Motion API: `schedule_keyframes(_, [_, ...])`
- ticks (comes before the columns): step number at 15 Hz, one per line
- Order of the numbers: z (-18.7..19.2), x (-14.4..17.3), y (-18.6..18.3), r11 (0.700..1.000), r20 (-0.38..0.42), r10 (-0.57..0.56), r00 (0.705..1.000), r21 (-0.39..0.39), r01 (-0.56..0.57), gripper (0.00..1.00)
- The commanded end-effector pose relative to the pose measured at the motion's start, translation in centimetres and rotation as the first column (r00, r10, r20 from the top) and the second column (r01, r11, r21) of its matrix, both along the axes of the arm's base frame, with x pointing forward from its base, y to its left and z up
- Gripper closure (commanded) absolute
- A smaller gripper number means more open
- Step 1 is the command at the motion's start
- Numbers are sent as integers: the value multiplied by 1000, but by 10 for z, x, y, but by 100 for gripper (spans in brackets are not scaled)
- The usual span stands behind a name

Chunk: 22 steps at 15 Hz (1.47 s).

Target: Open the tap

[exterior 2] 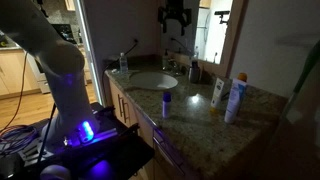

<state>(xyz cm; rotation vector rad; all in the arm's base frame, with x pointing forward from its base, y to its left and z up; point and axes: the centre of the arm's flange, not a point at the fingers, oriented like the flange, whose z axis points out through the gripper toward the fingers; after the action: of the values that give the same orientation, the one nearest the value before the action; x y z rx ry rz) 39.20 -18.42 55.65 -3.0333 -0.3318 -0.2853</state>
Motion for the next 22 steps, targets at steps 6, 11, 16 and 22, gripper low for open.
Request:
schedule_keyframes(6, [-37,84,128,950,-40,298,954,112,-292,0])
schedule_keyframes(11, [-62,98,177,960,-106,275,956,81,-267,0])
schedule_keyframes(16, [-110,128,203,989,-187,150,971,14,-150,0])
schedule_keyframes(22, [-159,190,267,979,-145,-200,969,0,202,0])
